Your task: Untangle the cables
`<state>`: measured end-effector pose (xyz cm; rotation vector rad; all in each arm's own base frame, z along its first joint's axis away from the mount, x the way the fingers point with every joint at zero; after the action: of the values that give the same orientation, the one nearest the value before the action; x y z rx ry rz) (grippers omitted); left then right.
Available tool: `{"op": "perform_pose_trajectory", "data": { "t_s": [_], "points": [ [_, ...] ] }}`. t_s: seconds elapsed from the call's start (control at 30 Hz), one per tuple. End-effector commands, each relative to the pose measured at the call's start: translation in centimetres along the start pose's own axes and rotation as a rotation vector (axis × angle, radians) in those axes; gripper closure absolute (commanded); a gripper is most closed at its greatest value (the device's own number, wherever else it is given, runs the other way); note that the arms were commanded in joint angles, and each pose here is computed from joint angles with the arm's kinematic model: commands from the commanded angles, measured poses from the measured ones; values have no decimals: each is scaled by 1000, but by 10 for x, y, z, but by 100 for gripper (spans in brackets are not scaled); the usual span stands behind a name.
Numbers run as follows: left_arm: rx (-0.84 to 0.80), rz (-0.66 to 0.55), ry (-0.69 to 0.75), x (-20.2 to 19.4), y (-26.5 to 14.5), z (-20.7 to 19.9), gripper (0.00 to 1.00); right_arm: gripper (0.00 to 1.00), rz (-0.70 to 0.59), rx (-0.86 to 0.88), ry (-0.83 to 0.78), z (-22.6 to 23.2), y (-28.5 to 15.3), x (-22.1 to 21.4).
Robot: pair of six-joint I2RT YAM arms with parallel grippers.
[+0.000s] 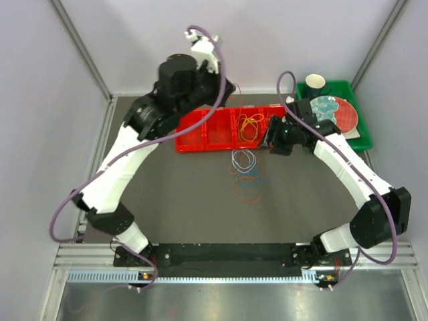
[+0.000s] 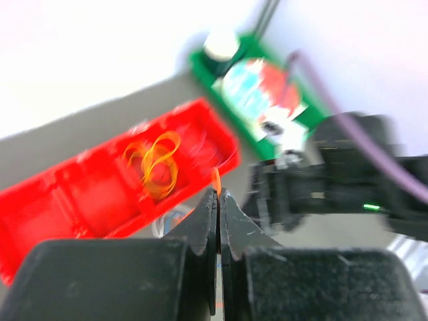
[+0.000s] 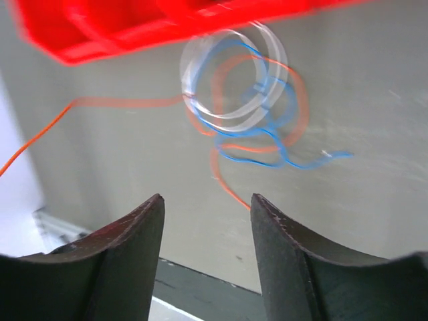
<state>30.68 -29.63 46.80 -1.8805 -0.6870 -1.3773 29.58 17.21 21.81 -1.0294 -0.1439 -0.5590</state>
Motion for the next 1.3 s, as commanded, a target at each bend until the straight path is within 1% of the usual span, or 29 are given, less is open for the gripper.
{"op": "perform_pose_trajectory", "data": {
  "t_s": [0.0,0.03,0.07,0.2,0.27,0.3,0.4,0.47,0.5,0.57,0.6,0.7,0.77,0.83,0.9,1.03,1.17,1.27],
  "points": [
    [-90,-147,-63,31,-32,-15,100,43,-58,296,-69,58,-24,19],
    [-69,-163,-68,32,-33,-11,100,42,-83,350,-82,67,-30,23],
    [-50,-136,-68,19,-28,-7,100,41,-83,376,-77,71,-32,24],
    [-23,-134,-83,11,-37,-1,100,37,-96,509,-116,91,-48,24],
    [-22,-131,-92,7,-37,0,100,36,-100,529,-130,94,-50,25],
    [-22,-136,-96,8,-40,0,100,33,-101,529,-129,94,-51,25],
    [-29,-139,-99,8,-40,-1,100,32,-69,476,-87,87,-41,22],
    [-37,-149,-102,11,-43,-2,100,32,-37,394,-16,78,-27,20],
    [-38,-152,-106,12,-44,-2,100,32,-18,261,49,60,-18,16],
    [-36,-150,-107,10,-43,-2,100,33,13,120,163,41,-6,11],
    [-37,-148,-110,9,-44,-2,100,34,62,64,209,32,5,3],
    [-52,-152,-123,8,-46,-4,100,34,131,94,302,37,21,-6],
    [-57,-152,-134,6,-49,-4,100,36,149,50,350,35,29,-8],
    [-60,-148,-141,3,-50,-4,100,36,179,-20,364,33,37,-9],
    [-61,-149,-143,2,-54,-4,100,34,205,-24,388,39,42,-7],
    [-59,-142,-150,-3,-55,-3,100,33,295,-56,486,38,69,-16],
    [-59,-145,-161,-4,-60,-3,100,31,342,-40,588,45,86,-17],
    [-59,-143,-167,-6,-62,-2,100,31,356,-38,634,50,97,-14]
  ]
}}
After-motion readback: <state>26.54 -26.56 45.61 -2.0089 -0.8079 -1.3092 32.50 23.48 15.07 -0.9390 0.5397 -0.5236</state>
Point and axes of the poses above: each gripper's point midway between its finger pads, its own y axis out along the fingers, its own z axis along the line the jaws close on, x = y × z, the point moved 3 cm from there along -y, back along the fingers, and after that the axes turned 4 degrees about y, right-handed, at the moved point
